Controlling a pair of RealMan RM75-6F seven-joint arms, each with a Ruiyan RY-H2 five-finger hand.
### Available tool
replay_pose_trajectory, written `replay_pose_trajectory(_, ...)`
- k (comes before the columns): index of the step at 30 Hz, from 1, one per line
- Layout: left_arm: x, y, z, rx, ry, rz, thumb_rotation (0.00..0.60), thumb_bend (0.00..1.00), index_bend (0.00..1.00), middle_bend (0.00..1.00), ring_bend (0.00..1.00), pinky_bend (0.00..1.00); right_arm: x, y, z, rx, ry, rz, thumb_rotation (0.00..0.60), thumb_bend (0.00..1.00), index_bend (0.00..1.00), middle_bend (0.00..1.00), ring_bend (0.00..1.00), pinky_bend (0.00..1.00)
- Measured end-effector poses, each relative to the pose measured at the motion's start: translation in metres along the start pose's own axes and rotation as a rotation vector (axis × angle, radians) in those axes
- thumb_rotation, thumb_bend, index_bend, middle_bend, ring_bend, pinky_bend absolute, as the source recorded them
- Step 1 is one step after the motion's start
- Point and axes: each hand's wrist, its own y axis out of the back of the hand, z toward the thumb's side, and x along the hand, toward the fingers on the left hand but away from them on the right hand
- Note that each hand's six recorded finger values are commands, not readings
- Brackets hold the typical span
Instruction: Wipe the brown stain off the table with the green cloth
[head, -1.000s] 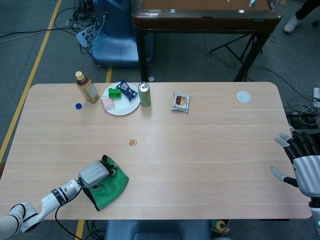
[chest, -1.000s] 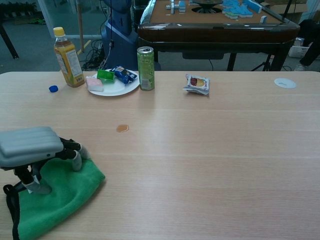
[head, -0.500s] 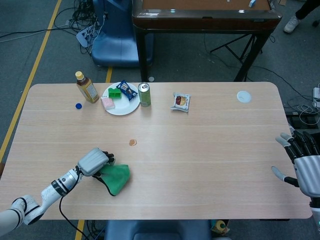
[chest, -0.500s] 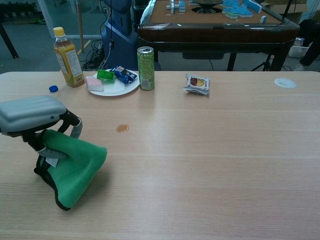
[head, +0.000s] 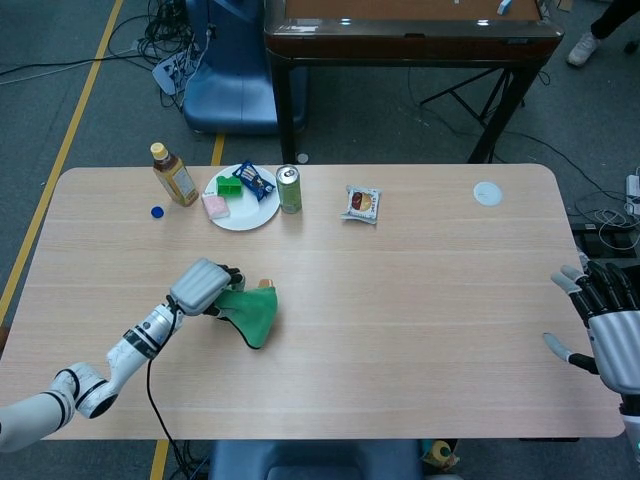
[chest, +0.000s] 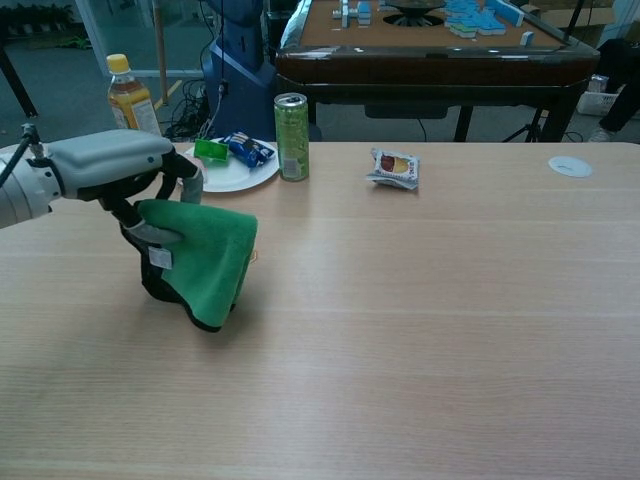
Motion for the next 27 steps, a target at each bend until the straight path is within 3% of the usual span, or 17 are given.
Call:
replay_pose_trajectory(11, 0.044, -0.027, 0.01, 0.036, 0.03, -0.059, 0.6, 0.22, 0.49, 0.48, 0.56, 0.77, 0.003, 0.002, -0.004, 0.001, -0.011, -0.005, 0.6, 0.27, 0.21, 0.2, 0.09, 0.02)
replay_pose_trajectory(27, 0.076, -0.036, -0.011, 0.065, 0.143, -0.06, 0.6, 0.22, 0.46, 0.46, 0.55, 0.77, 0.011, 0.008, -0.01, 0.011, -0.028, -0.016, 0.6, 0.27, 0.21, 0.2, 0.09, 0.02)
